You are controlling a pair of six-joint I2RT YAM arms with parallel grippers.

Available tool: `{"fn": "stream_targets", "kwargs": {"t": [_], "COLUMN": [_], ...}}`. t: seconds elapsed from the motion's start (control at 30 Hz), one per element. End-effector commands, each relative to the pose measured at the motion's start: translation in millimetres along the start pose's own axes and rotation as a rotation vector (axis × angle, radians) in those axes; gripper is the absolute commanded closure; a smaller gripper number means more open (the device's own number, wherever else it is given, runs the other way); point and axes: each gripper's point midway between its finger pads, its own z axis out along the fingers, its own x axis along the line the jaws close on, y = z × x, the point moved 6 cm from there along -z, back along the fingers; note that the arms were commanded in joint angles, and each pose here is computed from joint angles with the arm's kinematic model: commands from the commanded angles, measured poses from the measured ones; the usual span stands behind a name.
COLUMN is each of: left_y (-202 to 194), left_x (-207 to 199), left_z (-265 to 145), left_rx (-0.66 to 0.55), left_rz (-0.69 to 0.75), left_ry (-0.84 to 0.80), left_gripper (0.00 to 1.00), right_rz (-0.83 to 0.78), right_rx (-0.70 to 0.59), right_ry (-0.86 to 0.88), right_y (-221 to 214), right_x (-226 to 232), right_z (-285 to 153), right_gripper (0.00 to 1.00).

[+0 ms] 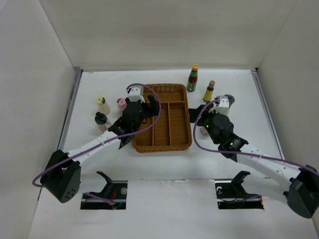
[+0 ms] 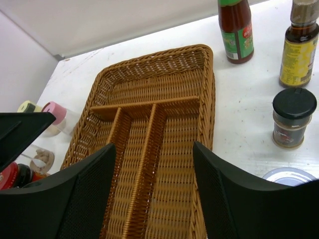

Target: Organize the condiment bottles

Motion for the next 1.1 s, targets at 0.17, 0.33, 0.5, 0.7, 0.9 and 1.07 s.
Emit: {"fn": "stream_targets", "kwargs": {"t": [0.17, 0.33, 0.5, 0.7, 0.9, 1.07], "left_y": [11, 9, -2, -17, -22, -25], "left_x": [-19, -31, -41, -38, -32, -29], "left_z": [-16, -31, -35, -26, -22, -19], "left_rx": [-0.154, -0.204, -0.176, -0.131, -0.118, -0.111], "left_rz": [-0.068, -0.081, -0.079, -0.089, -0.092, -0.091], "left_ry": [-0.211, -0.321, -0.375, -0.361, -0.341, -0.329], "left_gripper": [0.3, 0.71, 0.75, 0.58, 0.46, 0.41], "right_rz": [-0.009, -0.055, -0.105, -0.131, -0.128, -0.126], "right_rx": [0.039, 0.074, 0.146, 0.262, 0.318, 0.321], "right_ry": [-0.131, -0.304, -0.489, -0.53, -0.508, -0.511], "right_y": [2, 16, 12, -16, -35, -37], "right_x": [-20, -44, -78, -93, -93, -98], "right_z": [-18, -24, -27, -18, 0, 15], "right_gripper": [0.77, 0.88, 0.47, 0.24, 0.12, 0.15]}}
